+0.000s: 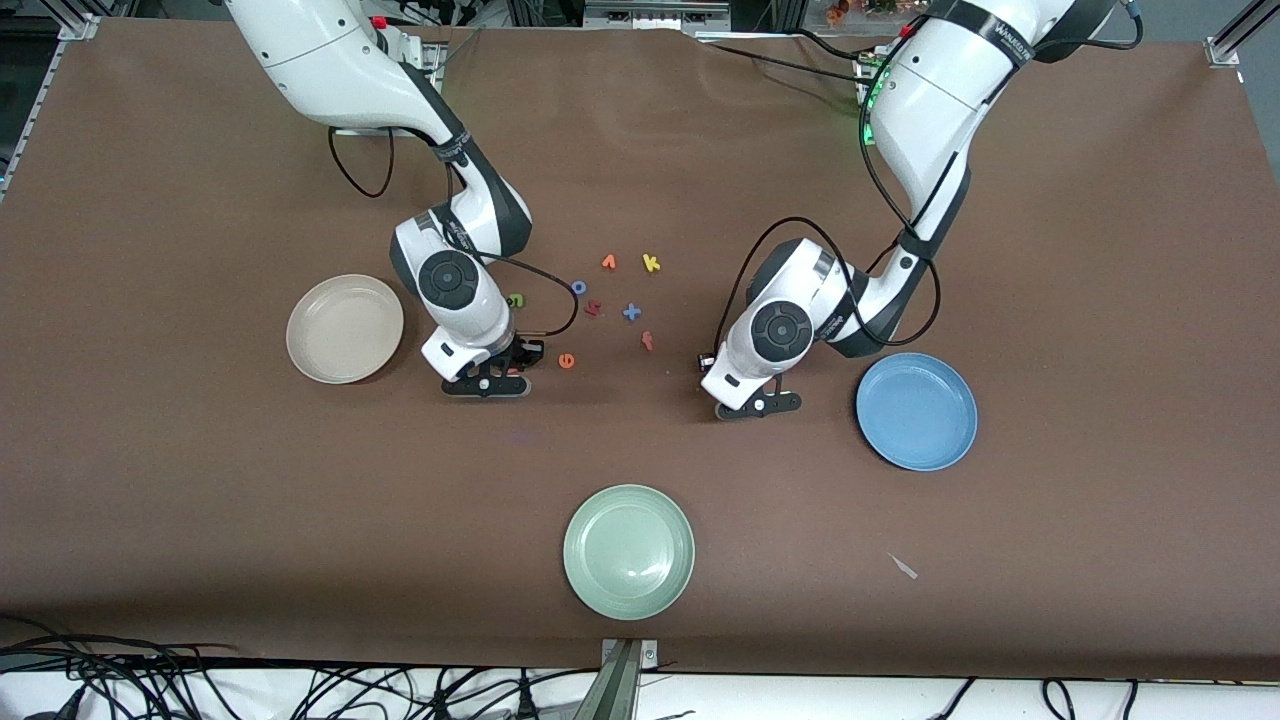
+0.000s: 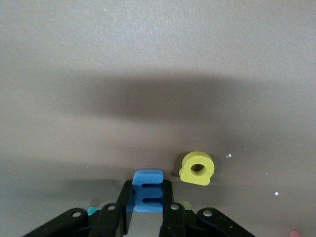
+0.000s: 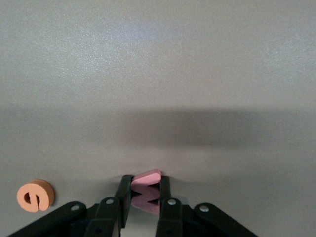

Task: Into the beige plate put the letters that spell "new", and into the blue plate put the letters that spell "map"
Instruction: 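Grasp the pink W with the right gripper while the left gripper grasps E, then drop the W on the white plate while the left gripper drops E on blue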

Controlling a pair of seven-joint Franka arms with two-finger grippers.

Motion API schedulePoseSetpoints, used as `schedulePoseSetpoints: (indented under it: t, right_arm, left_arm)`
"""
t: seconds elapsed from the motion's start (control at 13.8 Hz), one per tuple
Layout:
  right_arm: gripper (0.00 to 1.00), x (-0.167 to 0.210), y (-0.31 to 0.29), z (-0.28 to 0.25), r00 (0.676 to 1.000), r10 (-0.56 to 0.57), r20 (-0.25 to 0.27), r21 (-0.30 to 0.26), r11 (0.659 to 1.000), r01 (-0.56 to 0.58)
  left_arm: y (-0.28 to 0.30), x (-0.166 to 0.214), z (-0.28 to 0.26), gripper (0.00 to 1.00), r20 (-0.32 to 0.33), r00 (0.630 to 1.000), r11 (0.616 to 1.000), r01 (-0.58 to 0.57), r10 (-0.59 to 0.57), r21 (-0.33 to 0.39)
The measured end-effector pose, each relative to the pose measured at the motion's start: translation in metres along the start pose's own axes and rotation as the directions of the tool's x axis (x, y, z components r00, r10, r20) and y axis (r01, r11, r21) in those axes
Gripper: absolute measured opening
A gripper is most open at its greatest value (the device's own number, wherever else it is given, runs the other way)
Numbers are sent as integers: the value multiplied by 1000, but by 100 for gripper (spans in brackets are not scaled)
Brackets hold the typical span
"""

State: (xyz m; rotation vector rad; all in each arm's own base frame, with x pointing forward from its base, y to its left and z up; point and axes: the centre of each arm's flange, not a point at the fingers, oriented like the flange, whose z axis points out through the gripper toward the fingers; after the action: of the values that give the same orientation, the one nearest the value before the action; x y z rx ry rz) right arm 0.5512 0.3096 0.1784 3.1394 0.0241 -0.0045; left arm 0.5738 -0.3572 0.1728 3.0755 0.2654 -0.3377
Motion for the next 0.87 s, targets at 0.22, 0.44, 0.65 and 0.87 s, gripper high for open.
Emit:
schedulePoseSetpoints:
  t: [0.22, 0.44, 0.65, 0.87]
  right_arm:
    - [27, 8, 2, -15, 1000, 5, 26, -21, 1000, -5]
    - [27, 12, 30, -55, 998, -34, 44, -57, 998, 36]
    - [27, -16, 87, -58, 993, -114, 10, -60, 992, 115]
    - [27, -44, 141, -63, 983, -182, 25, -71, 981, 183]
  left_arm:
    - [-8, 9, -21, 27, 15, 1000, 999, 14, -15, 31]
    - [-29, 24, -62, 27, 48, 999, 997, -17, 14, 78]
    - [-81, 52, -86, 27, 73, 993, 989, -102, 94, 110]
    - [-161, 90, -89, 27, 107, 976, 972, -205, 192, 119]
